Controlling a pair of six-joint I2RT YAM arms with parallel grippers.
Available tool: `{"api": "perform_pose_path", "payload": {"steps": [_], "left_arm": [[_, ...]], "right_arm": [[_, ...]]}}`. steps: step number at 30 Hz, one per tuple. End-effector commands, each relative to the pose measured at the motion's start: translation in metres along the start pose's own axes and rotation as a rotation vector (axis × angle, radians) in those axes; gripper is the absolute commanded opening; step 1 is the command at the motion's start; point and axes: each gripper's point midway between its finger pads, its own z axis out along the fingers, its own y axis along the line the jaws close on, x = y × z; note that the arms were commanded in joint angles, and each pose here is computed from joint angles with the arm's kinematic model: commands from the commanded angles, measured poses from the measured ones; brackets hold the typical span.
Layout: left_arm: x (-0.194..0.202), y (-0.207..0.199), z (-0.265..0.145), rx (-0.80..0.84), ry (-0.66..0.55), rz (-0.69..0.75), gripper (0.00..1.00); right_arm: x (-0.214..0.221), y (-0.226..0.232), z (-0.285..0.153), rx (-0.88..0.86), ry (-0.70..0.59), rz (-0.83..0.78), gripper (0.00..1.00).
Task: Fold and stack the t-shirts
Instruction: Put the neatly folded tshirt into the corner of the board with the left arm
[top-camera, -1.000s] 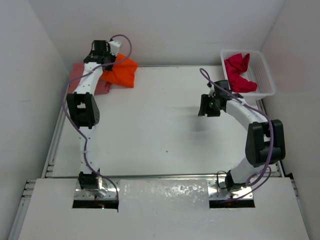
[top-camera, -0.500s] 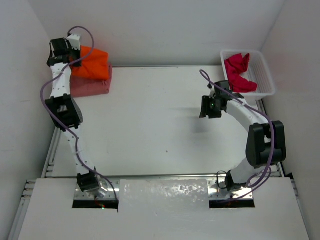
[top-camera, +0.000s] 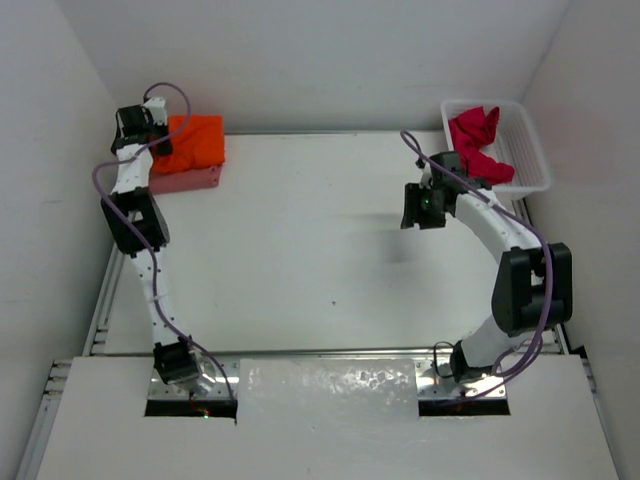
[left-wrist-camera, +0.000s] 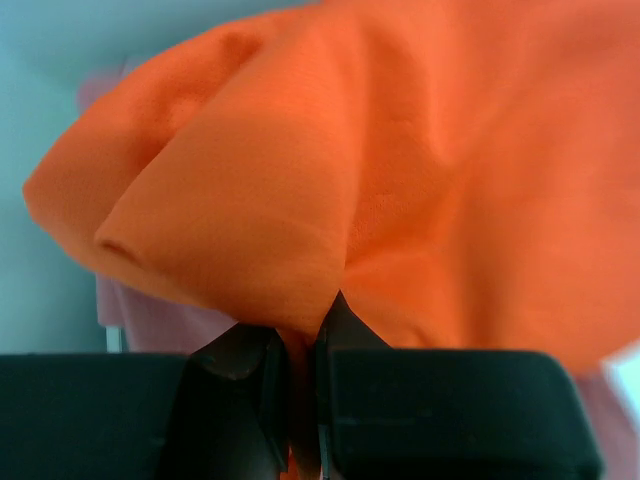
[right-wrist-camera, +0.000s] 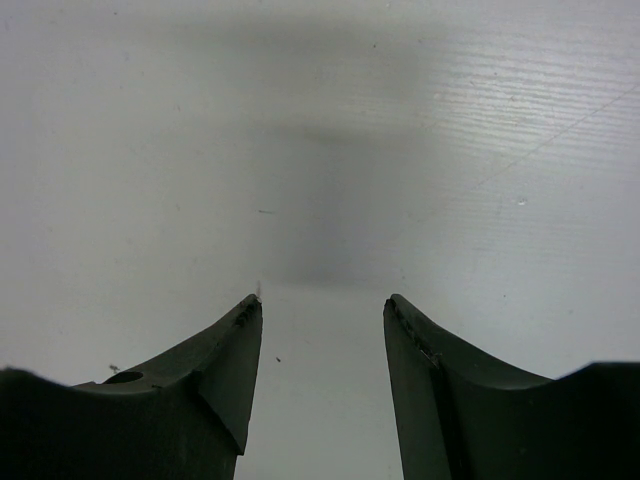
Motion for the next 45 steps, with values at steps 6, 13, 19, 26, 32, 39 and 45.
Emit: {"api": "perform_pose_path", "payload": {"steps": [6,13,19,26,32,39,45], "left_arm": [[-0.030,0.080,-0.026,-0.238,-0.122,-0.109,0.30],[-0.039,0.085,-0.044,-0.280,-0.122,-0.082,0.78],[-0.096,0.089,-0.093,-0.251,-0.259,-0.142,0.64],[-0.114,-0.055,-0.113,-0.073,-0.133,0.364,0.60],[-0.046,-0.081,-0.057,-0.224,0.101,0.527,0.78],[-0.059,-0.095,-0.037,-0.292,0.029,0.540,0.79],[-0.040,-0.111,-0.011,-0.296,0.046,0.564,0.78]], "right_arm": [[-0.026,0.005,-0.012,-0.006,-0.040,-0.020,0.51],[-0.045,0.012,-0.014,-0.029,-0.070,-0.027,0.52],[-0.056,0.017,-0.021,-0.040,-0.096,-0.034,0.52],[-0.051,0.021,-0.017,-0.059,-0.095,-0.046,0.52],[-0.044,0.021,-0.016,-0.065,-0.082,-0.058,0.52],[-0.032,0.018,-0.013,-0.058,-0.066,-0.043,0.52],[-0.033,0.016,-0.014,-0.044,-0.067,-0.046,0.52]]}}
